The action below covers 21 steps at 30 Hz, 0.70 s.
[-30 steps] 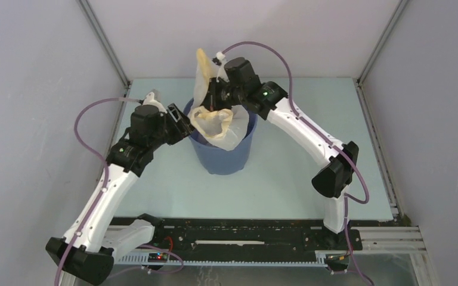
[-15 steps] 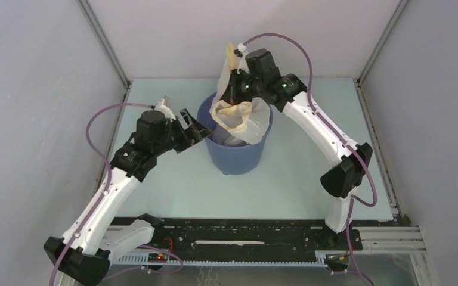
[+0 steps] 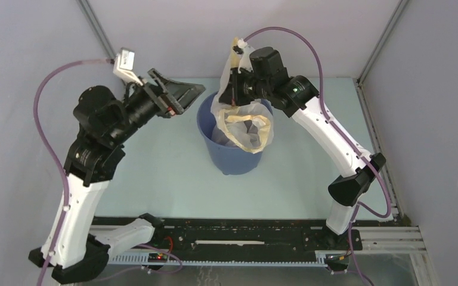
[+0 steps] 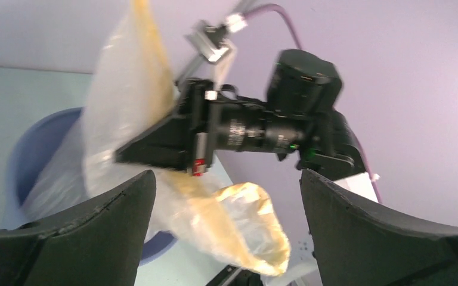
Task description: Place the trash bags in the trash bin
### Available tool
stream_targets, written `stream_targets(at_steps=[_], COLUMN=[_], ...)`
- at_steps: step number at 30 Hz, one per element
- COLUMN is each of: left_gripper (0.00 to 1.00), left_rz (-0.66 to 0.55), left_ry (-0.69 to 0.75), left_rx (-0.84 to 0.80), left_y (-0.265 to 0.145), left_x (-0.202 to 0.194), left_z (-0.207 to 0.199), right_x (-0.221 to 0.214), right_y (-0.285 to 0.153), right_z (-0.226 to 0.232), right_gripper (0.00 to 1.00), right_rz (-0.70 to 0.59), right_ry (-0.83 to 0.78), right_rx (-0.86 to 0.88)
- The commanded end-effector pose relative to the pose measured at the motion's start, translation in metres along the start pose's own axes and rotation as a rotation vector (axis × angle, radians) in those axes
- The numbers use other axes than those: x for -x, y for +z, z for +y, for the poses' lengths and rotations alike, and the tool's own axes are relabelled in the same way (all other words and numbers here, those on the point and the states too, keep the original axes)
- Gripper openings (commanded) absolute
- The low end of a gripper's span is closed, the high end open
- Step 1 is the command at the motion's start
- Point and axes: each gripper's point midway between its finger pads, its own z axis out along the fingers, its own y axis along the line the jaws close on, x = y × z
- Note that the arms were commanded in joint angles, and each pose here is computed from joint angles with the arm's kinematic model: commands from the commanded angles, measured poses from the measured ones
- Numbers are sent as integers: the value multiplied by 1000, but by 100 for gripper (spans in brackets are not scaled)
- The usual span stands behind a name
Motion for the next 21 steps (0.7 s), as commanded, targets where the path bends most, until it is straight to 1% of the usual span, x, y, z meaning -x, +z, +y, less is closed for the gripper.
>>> stream_targets(at_steps=[1, 5, 8, 10, 12, 14, 15, 17, 18, 19, 21], left_gripper=[94, 94, 93, 92, 89, 80, 78, 74, 69, 61, 42], left_rz=[127, 202, 251, 285, 307, 322, 334, 353, 359, 356, 320], left_ry=[153, 244, 319, 357, 365, 356, 352, 348, 350, 352, 359], left_rx=[-40, 14, 92, 133, 146, 142, 145, 161, 172, 196, 273], left_y=[15, 17, 21, 22, 23, 22, 21, 19, 17, 15, 12], left_x=[-23, -44, -53, -62, -70, -78, -82, -89, -92, -91, -82], left_z=[-20, -17, -6, 1, 6, 8, 11, 18, 22, 27, 39], right_x=[16, 17, 18, 19, 19, 19, 19, 20, 20, 20, 21], right_y=[-11, -13, -13, -14, -14, -14, -14, -14, -14, -15, -16], right_z=[11, 16, 16, 15, 15, 15, 15, 15, 15, 15, 14], right_gripper=[0, 0, 0, 0, 0, 0, 0, 2, 4, 6, 14], right_rz=[-57, -64, -69, -72, -72, -71, -72, -72, -71, -71, -69], right_ry=[-49, -49, -54, -54, -51, -46, -43, -41, -40, -39, -35], right_rx=[-23, -22, -30, -35, -35, -33, -33, -31, -33, -32, -32])
